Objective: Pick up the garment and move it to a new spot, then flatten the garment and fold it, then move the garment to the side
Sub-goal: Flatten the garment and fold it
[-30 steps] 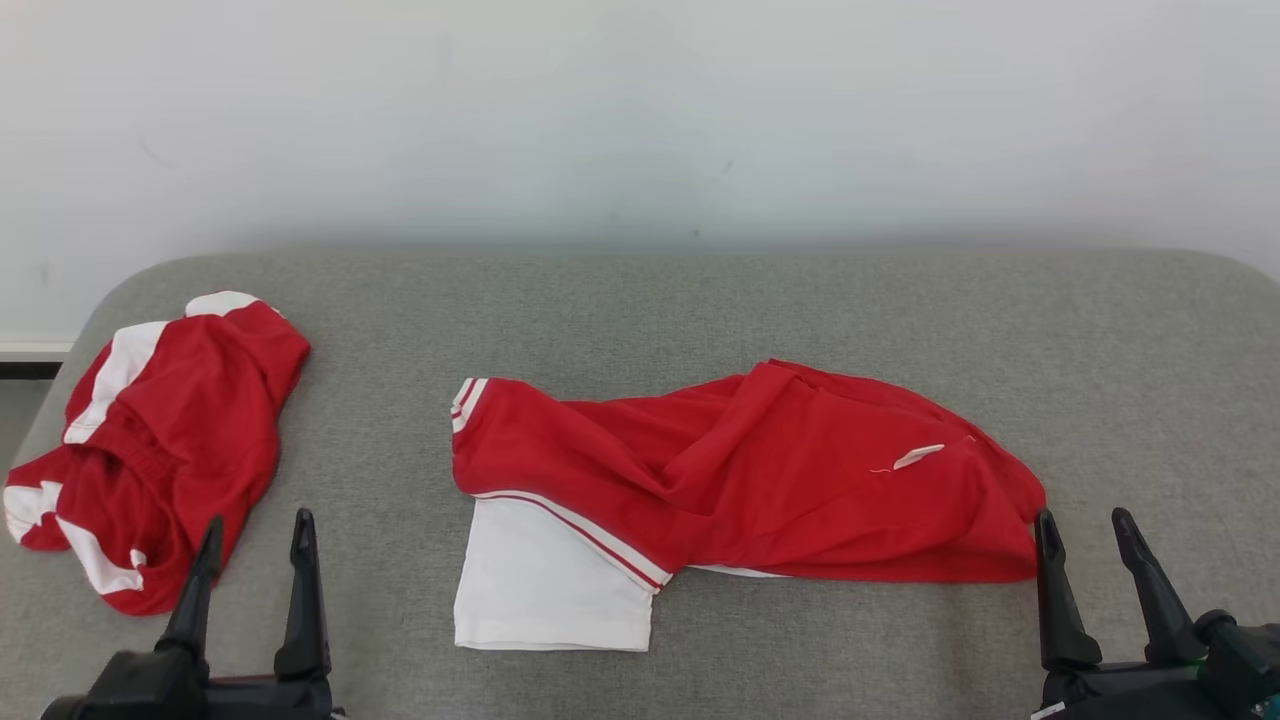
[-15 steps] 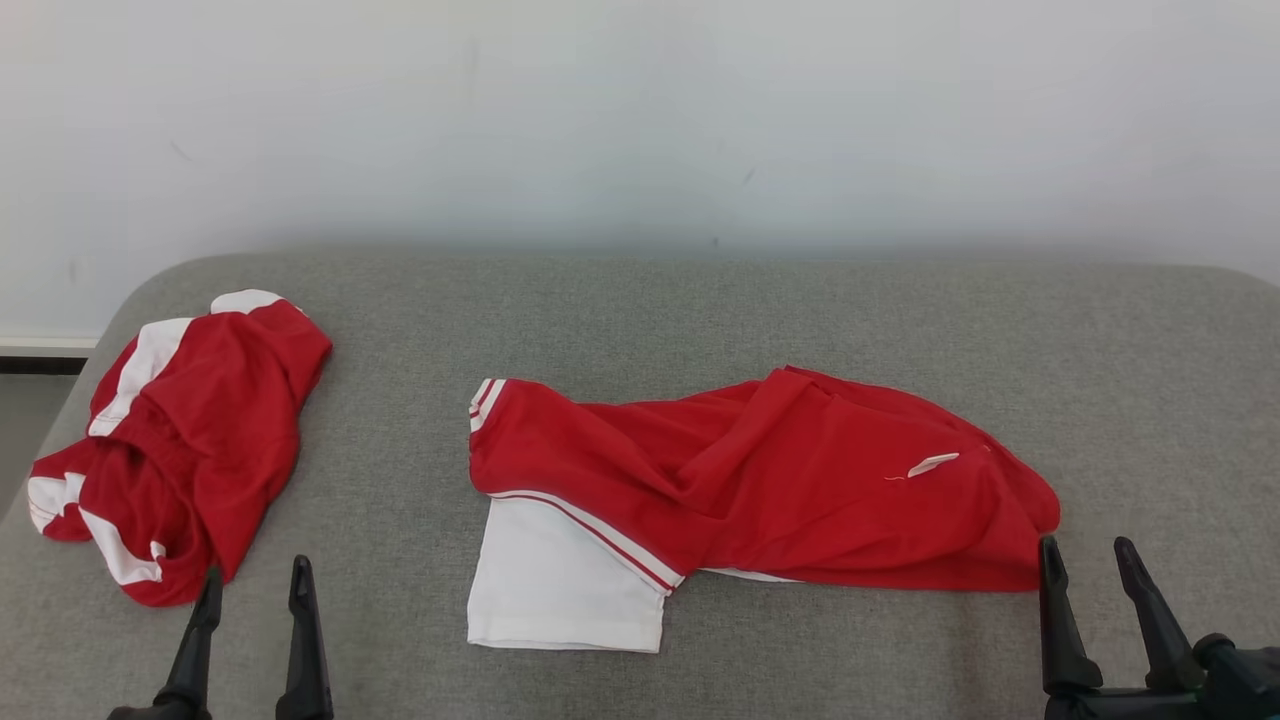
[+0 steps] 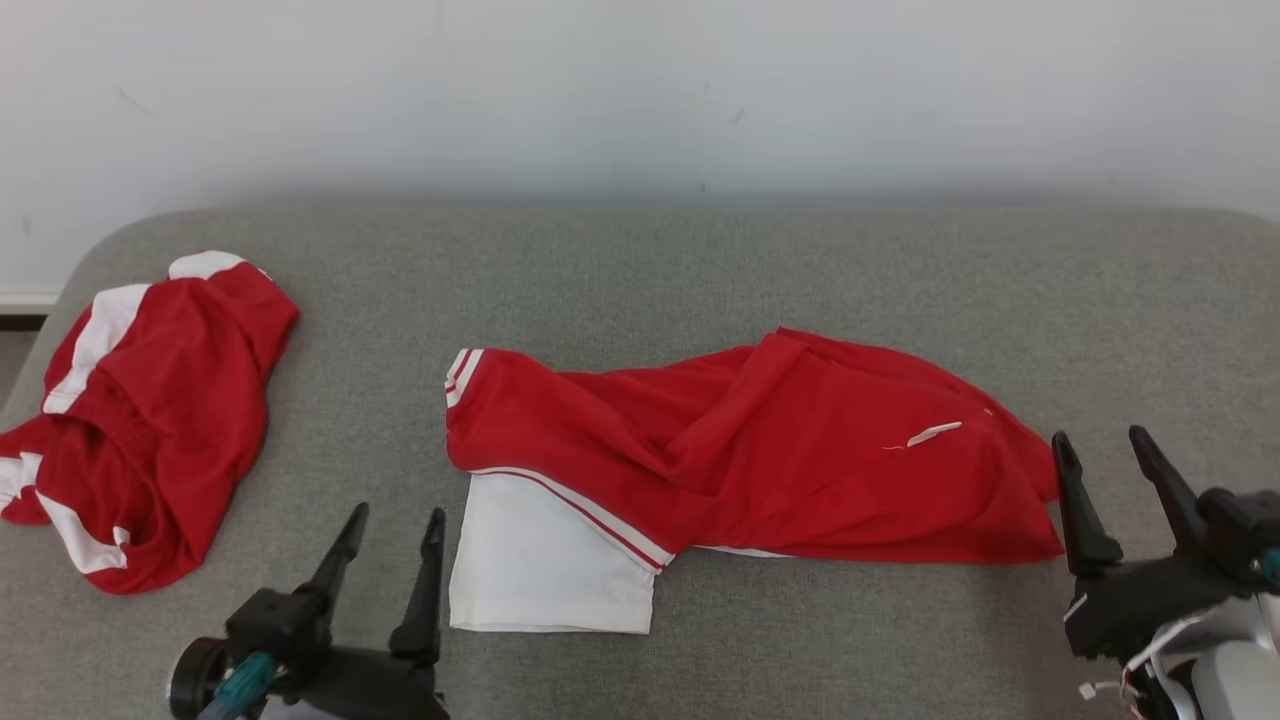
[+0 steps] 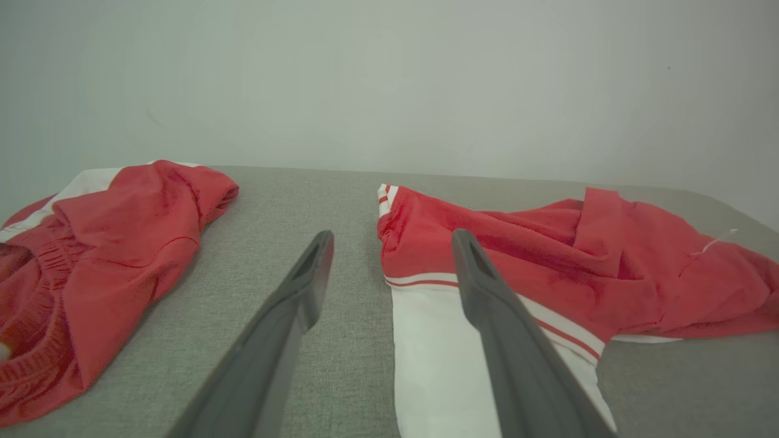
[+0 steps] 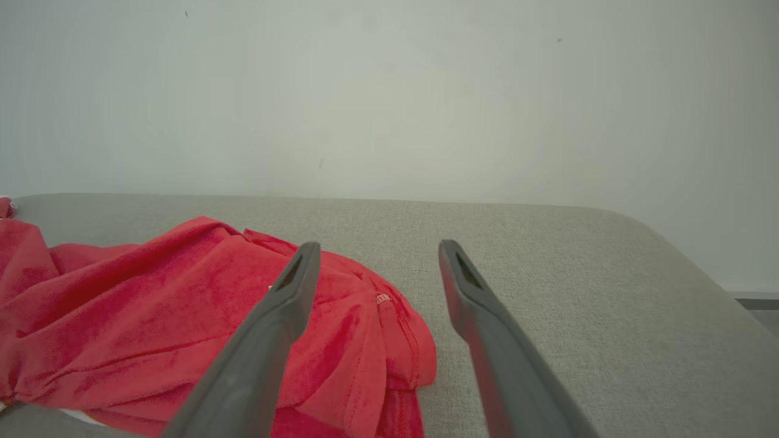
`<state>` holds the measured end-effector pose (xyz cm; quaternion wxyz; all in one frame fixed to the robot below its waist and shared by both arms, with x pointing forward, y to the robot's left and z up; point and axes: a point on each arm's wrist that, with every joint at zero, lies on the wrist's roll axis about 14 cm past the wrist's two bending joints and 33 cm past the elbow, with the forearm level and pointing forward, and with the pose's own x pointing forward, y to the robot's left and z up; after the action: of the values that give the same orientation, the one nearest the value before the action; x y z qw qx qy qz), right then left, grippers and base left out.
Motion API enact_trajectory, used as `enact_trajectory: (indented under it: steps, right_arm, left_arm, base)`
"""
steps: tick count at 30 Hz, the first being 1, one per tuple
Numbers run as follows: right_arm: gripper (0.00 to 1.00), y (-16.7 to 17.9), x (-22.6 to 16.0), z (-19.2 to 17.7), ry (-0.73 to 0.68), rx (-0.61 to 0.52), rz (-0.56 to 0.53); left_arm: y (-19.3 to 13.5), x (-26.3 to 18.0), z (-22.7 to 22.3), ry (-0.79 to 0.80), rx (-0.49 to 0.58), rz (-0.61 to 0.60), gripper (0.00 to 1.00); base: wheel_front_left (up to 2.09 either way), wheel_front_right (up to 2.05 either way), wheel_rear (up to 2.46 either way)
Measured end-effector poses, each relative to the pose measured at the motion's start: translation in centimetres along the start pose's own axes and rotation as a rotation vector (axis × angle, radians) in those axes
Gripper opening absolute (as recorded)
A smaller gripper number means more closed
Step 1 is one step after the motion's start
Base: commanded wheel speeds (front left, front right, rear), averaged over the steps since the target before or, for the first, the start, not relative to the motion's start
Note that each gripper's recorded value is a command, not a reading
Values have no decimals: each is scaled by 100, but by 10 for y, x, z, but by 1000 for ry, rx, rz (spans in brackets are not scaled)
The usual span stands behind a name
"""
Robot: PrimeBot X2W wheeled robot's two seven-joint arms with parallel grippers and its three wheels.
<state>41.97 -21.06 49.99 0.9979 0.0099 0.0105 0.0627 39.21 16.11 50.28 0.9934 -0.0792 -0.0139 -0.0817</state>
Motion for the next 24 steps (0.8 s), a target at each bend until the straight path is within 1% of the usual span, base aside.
enact_trajectory:
  steps: [4,6,10,15,24]
  right_arm:
    - [100,-5,18,-16,88,-16,4]
    - [100,-6,26,-22,117,-22,10]
    - [100,-4,47,-36,194,-48,36]
    - [100,-2,64,-51,278,-61,57]
    - [100,1,72,-82,453,-80,85]
  left_arm:
    - [-15,11,-29,121,10,-78,100]
    - [-18,13,-42,174,-1,-99,100]
    - [-21,13,-75,307,12,-144,100]
    - [-15,16,-94,381,18,-147,100]
    - [-8,16,-117,485,-1,-134,100]
  base:
    - [0,0,0]
    - [0,0,0]
    - [0,0,0]
    - [0,0,0]
    - [0,0,0]
